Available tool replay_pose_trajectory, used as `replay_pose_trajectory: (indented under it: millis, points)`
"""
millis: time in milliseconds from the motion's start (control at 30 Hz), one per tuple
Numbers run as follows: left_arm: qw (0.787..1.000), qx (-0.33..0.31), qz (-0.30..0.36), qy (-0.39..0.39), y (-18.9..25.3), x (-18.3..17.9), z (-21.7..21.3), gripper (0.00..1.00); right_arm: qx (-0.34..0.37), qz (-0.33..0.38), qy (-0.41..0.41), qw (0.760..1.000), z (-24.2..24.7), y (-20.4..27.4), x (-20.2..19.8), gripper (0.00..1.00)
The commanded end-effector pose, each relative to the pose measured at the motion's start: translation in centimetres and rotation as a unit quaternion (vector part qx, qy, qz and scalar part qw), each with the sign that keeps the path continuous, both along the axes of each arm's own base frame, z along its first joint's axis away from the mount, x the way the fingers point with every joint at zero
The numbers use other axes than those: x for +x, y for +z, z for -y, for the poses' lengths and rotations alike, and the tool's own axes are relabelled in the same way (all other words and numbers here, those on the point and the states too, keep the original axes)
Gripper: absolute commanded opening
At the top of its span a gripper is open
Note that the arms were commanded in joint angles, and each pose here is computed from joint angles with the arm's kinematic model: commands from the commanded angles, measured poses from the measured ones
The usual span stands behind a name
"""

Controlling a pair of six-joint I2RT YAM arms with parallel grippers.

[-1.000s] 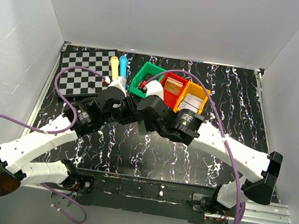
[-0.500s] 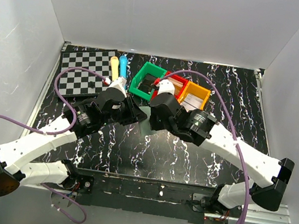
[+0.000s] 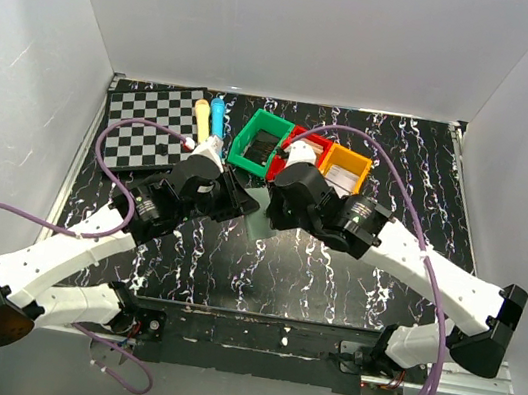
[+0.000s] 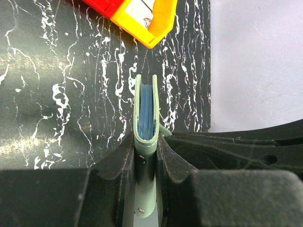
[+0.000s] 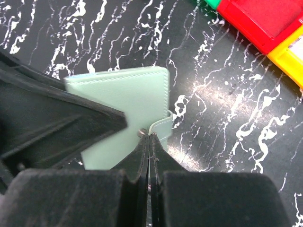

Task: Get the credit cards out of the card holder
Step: Open the card holder.

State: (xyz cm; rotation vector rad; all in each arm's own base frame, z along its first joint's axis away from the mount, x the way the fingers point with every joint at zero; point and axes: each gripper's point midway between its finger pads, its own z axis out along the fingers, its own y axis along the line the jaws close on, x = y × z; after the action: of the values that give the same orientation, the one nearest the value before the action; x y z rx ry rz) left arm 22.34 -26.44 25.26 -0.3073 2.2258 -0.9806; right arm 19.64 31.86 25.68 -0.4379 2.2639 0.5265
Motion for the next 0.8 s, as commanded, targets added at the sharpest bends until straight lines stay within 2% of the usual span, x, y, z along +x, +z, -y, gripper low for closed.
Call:
replay_pose_trajectory:
  millis: [0,333,533,633,767]
  points:
    - [1.0,-0.001,0.019,0.023,1.0,0.2,-1.2,0.0,-0.01,0.002,-0.022,1.0,2.3,0.0,0.4,0.01]
    - [1.0,-0.002,0.022,0.018,1.2,0.2,-1.1,0.0,0.012,-0.004,-0.009,1.0,1.9,0.3,0.2,0.01]
    - [0.999,-0.005,0.049,-0.011,1.5,-0.1,-0.6,0.0,0.024,-0.001,-0.017,1.0,3.1,1.3,0.3,0.32]
    - [0.997,-0.003,0.072,-0.035,1.5,-0.4,-0.5,0.0,0.031,0.008,0.006,0.999,3.5,2.5,-0.4,0.37]
    - [0.986,-0.028,0.142,-0.078,2.7,-1.0,0.2,0.0,0.043,-0.008,0.061,0.997,2.9,3.0,-2.3,0.41]
